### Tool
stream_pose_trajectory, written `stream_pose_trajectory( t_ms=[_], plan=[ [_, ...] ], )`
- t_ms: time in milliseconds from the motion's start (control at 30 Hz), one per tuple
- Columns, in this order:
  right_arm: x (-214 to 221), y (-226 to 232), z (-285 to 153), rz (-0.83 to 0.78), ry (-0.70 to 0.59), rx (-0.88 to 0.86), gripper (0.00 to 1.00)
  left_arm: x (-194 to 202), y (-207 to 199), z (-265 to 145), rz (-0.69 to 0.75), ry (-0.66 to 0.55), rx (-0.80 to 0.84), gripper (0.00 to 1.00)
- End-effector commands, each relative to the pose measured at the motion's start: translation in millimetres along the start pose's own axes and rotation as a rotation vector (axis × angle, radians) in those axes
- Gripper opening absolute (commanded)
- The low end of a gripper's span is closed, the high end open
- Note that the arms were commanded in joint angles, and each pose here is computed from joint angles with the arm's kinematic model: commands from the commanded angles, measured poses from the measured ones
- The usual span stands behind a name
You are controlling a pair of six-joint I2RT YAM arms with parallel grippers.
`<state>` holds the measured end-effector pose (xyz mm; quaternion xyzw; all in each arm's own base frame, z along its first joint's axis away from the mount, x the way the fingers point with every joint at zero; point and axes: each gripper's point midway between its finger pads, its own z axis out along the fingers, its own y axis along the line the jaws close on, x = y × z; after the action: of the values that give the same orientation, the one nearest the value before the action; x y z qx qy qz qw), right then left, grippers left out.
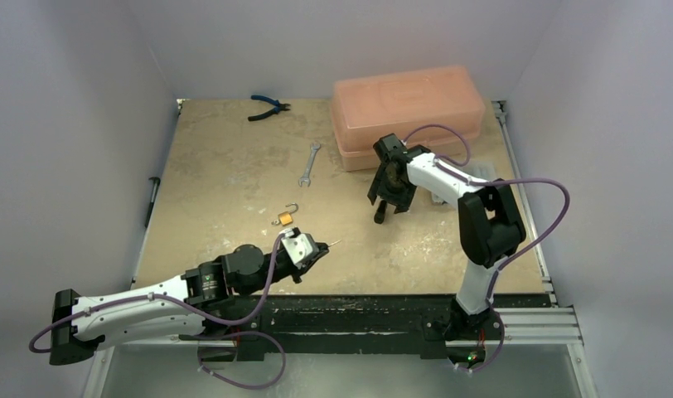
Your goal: Unlock with the key
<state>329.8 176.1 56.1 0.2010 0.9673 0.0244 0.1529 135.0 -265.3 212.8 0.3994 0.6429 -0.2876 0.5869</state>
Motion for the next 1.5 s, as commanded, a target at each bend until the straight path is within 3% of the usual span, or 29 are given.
stream_pose_trajectory(
  t_ms=[0, 233, 467, 1167, 1467],
  plan=[
    [-15.1, 9.0, 1.3, 0.012, -0.025, -0.044, 0.67, -1.1, -2.5, -0.5, 0.006, -0.011, 0.016, 0.0],
    [-7.7, 4.7, 17.9, 0.022, 0.01, -0.026, 0.5, -0.6, -4.1, 0.7, 0.014, -0.01, 0.024, 0.0],
    [1.1, 7.1, 19.2, 0.042, 0.04, -0.081, 0.0, -0.5, -3.2, 0.9, 0.008, -0.012, 0.018, 0.0],
    [14.4, 10.2, -24.9, 0.128, 0.084, -0.173, 0.0, -4.5, 0.5, 3.8, -0.036, -0.029, -0.016, 0.0],
    [25.7, 2.8, -60.5, 0.329, 0.128, -0.176, 0.0, -7.9, 13.6, 12.1, -0.182, -0.02, -0.135, 0.0]
  ],
)
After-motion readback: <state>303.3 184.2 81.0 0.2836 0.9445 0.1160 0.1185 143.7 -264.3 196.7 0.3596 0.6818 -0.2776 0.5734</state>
